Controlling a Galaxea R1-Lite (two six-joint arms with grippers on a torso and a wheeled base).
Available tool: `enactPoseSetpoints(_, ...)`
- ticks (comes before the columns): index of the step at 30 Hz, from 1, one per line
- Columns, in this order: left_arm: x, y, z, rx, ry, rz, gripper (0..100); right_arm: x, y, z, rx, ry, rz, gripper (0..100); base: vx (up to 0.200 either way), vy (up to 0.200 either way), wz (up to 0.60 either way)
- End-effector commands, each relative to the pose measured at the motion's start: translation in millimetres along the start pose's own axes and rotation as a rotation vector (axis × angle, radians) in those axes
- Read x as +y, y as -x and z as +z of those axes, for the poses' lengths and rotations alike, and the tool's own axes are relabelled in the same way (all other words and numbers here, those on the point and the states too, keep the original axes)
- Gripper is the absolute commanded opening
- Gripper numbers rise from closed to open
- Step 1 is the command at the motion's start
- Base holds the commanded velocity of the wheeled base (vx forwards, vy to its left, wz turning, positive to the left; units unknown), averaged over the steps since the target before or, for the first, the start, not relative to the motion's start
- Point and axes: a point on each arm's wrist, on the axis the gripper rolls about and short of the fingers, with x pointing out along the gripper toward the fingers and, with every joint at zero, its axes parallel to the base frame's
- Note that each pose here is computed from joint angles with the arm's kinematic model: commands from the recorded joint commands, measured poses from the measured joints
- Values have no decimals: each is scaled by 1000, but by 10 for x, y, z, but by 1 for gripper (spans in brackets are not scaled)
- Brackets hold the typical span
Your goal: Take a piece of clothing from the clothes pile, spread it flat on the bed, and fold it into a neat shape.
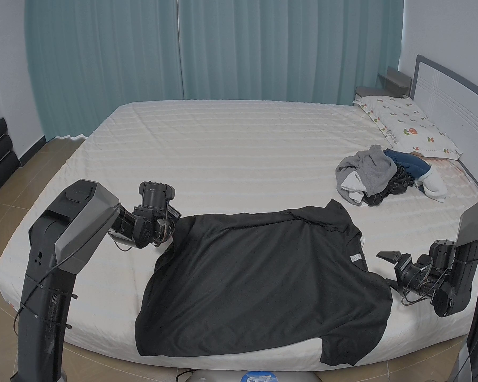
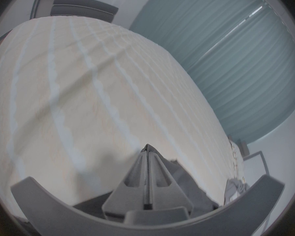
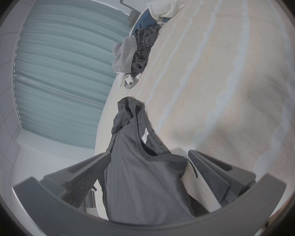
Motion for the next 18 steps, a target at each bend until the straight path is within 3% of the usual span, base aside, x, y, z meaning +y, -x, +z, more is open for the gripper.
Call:
enactPoseSetpoints(1,-12,-132,166,-93,57,-28,0,7,0,6,-5,3,7,100,0,0,0)
enactPoseSetpoints(7,21,-306,382,-210,113,-80,0,9,-2,3,-4,4,8,100,0,0,0)
enactPoseSetpoints(18,98,-402,480,-238,125,-83,0,9,-2,3,-4,4,8,100,0,0,0)
